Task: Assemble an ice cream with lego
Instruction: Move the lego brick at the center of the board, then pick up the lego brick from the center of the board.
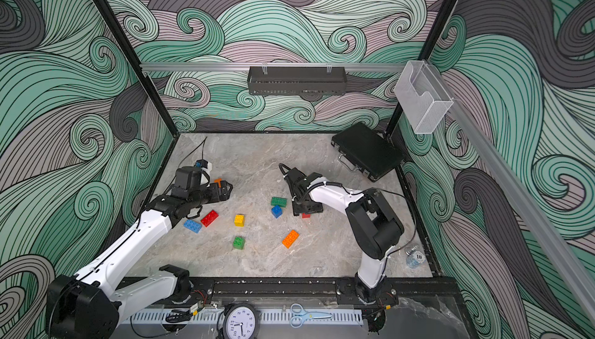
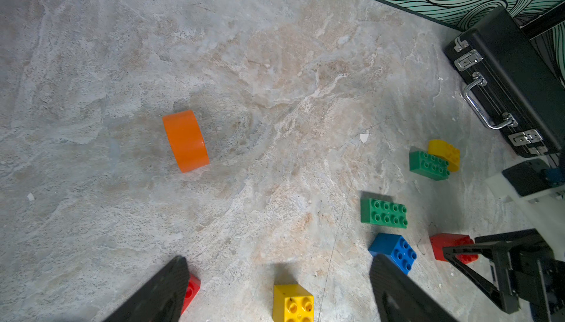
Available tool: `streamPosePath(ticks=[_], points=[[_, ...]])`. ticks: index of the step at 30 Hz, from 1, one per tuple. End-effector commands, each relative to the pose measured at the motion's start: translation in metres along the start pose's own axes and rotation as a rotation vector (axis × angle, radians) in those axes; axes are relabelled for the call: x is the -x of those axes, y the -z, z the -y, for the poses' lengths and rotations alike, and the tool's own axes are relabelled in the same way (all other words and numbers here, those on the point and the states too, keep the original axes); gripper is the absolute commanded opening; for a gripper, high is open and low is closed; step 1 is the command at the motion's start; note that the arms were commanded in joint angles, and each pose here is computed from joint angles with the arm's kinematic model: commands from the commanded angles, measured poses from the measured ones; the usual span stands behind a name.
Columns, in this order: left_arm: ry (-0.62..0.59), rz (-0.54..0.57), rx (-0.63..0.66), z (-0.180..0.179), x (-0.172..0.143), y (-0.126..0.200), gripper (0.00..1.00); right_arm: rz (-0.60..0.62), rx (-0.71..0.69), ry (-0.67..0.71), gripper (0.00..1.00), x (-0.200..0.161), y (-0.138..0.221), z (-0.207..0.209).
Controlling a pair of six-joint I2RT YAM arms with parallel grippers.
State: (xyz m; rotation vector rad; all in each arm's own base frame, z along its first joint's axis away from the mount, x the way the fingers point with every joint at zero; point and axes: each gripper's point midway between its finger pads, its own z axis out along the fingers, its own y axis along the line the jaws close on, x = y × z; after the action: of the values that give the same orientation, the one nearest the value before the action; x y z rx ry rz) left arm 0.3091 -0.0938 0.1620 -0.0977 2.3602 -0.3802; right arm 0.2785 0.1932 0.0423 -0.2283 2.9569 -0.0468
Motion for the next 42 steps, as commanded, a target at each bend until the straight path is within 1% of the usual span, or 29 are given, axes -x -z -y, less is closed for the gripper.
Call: streamPosePath(ticks=[1, 5, 9, 13, 17, 20, 25, 30, 36, 42], points=[[0.012, -0.013, -0.007, 0.001, -0.004, 0.004, 0.93, 0.064, 0.03, 0.007, 0.73, 0.009, 0.037, 0.0], [0.034, -0.049, -0.034, 0.005, -0.012, 0.003, 0.93, 0.092, 0.062, 0.07, 0.73, 0.01, 0.063, -0.006], [0.048, -0.085, -0.054, 0.008, -0.02, 0.001, 0.93, 0.1, 0.136, 0.187, 0.73, 0.011, 0.077, -0.029], [0.054, -0.113, -0.052, 0.008, -0.027, 0.001, 0.93, 0.061, 0.239, 0.332, 0.73, 0.008, 0.075, -0.067], [0.055, -0.125, -0.055, 0.008, -0.029, 0.004, 0.93, 0.027, 0.264, 0.455, 0.72, 0.006, 0.066, -0.094], [0.055, -0.152, -0.076, 0.012, -0.032, 0.005, 0.93, 0.009, 0.263, 0.511, 0.7, 0.007, 0.057, -0.106], [0.067, -0.213, -0.138, 0.023, -0.042, 0.003, 0.93, -0.012, 0.257, 0.558, 0.69, 0.011, 0.044, -0.117], [0.084, -0.271, -0.182, 0.031, -0.05, 0.002, 0.93, -0.033, 0.248, 0.577, 0.67, 0.012, 0.032, -0.123], [0.107, -0.268, -0.179, 0.03, -0.052, 0.003, 0.93, -0.045, 0.231, 0.587, 0.63, 0.012, 0.016, -0.127], [0.108, -0.262, -0.179, 0.03, -0.052, 0.005, 0.93, -0.04, 0.234, 0.596, 0.59, 0.013, 0.01, -0.132]])
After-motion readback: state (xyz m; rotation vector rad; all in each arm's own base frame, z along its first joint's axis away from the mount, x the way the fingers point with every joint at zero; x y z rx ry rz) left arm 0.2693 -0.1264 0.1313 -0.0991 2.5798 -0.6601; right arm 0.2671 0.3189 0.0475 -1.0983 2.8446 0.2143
